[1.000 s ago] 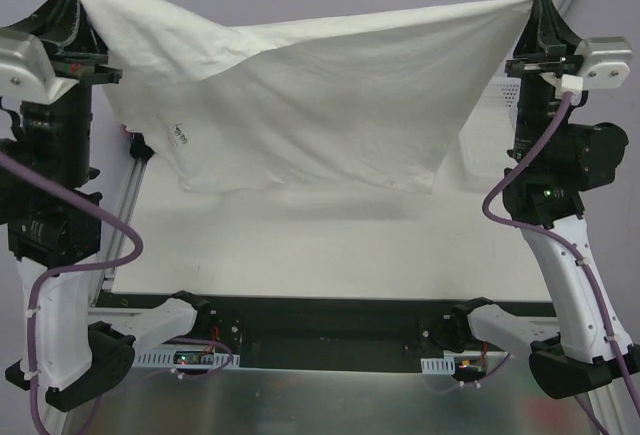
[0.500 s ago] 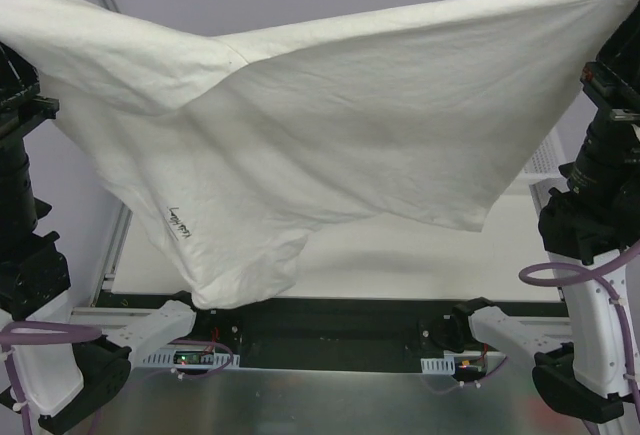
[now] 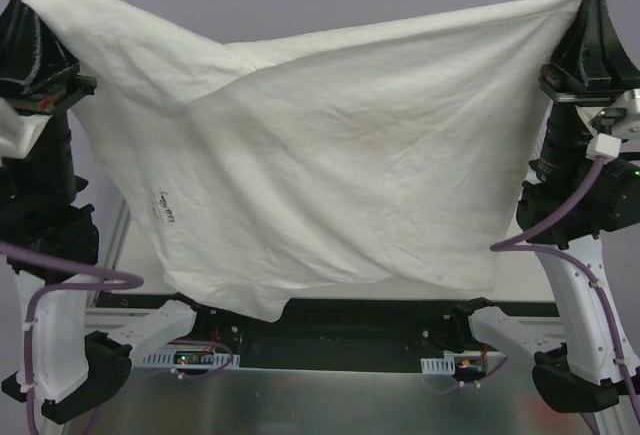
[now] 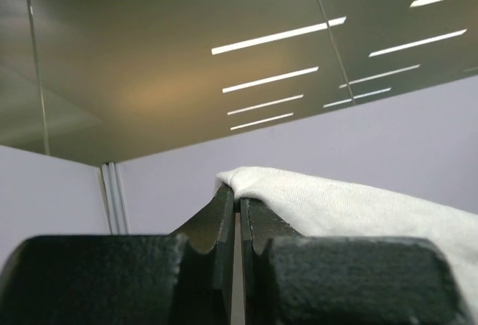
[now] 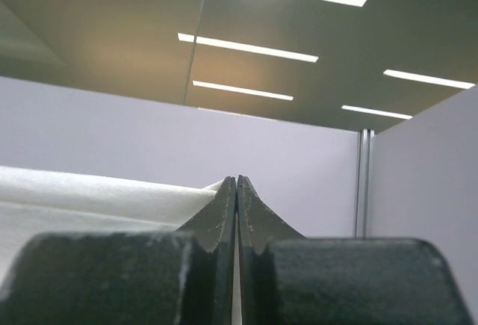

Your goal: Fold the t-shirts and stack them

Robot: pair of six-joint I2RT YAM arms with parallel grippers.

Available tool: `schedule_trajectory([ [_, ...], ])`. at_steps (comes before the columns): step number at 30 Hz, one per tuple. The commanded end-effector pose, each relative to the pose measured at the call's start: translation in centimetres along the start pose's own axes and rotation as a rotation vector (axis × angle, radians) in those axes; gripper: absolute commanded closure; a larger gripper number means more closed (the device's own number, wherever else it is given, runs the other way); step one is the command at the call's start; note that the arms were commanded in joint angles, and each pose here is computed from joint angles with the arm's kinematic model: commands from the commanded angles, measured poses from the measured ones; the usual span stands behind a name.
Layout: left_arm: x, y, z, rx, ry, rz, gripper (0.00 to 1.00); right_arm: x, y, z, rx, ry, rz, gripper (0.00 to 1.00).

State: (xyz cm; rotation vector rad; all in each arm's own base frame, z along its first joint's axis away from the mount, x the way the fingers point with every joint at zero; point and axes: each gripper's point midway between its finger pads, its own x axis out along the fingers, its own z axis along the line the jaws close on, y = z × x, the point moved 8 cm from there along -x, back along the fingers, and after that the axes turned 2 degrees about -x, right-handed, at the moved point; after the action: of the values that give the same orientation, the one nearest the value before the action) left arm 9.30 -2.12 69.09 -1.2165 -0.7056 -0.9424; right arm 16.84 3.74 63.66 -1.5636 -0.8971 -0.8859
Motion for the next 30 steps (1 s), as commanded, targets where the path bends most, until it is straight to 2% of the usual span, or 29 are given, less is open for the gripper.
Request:
schedule_trajectory([
  [1,1.2,5.7,-0.9,0.071,-0.097,0.065,1.0,-0.5,3.4,0.4,-0.056,0.073,0.057,0.99],
  [2,1.2,6.6,-0.9,0.077,-0.138,0.068,1.0,-0.6,4.1,0.6,-0.077,0.08,0.067,0.99],
  [4,1.1,11.0,-2.3,0.11,-0.132,0.144,1.0,-1.4,7.1,1.5,-0.093,0.091,0.141,0.99],
  [8,0.0,18.8,-3.5,0.127,-0.184,0.265,1.0,-3.2,15.4,4.3,-0.143,0.087,0.306,0.99],
  [9,-0.8,22.0,-4.2,0.079,-0.192,0.315,1.0,-3.6,17.0,4.7,-0.151,0.089,0.339,0.99],
  [11,-2.1,25.7,-3.5,0.075,-0.24,0.379,1.0,-5.1,20.8,5.3,-0.171,0.116,0.427,0.99],
  [12,-3.8,29.4,-4.2,0.06,-0.258,0.457,1.0,-6.2,23.7,6.2,-0.169,0.107,0.488,0.99],
  [13,-4.1,30.4,-4.3,0.061,-0.274,0.437,1.0,-6.9,25.2,6.5,-0.173,0.121,0.528,0.99],
  [16,-6.4,36.3,-5.4,0.085,-0.304,0.545,1.0,-9.7,30.4,7.6,-0.178,0.147,0.654,0.99],
  [18,-7.5,40.1,-6.0,0.105,-0.329,0.634,1.0,-11.1,32.6,8.1,-0.184,0.156,0.706,0.92],
  [20,-8.5,42.2,-6.4,0.12,-0.35,0.693,0.98,-12.3,34.6,9.0,-0.175,0.156,0.743,0.87],
  [22,-9.8,44.1,-6.9,0.114,-0.359,0.735,0.87,-12.6,35.7,9.5,-0.169,0.145,0.757,0.84],
  [24,-10.6,44.8,-7.2,0.105,-0.36,0.761,0.85,-12.2,35.9,9.6,-0.156,0.151,0.768,0.83],
  [26,-10.8,44.7,-7.2,0.104,-0.367,0.78,0.75,-11.9,35.8,9.7,-0.149,0.143,0.778,0.8],
  [28,-11.0,44.0,-7.0,0.102,-0.367,0.811,0.58,-11.7,35.5,9.7,-0.14,0.135,0.768,0.77],
  [29,-11.1,43.8,-7.0,0.105,-0.366,0.817,0.45,-11.4,34.8,9.5,-0.134,0.131,0.764,0.77],
  [30,-11.3,43.0,-6.8,0.095,-0.371,0.812,0.38,-11.4,34.6,9.5,-0.113,0.138,0.765,0.77],
])
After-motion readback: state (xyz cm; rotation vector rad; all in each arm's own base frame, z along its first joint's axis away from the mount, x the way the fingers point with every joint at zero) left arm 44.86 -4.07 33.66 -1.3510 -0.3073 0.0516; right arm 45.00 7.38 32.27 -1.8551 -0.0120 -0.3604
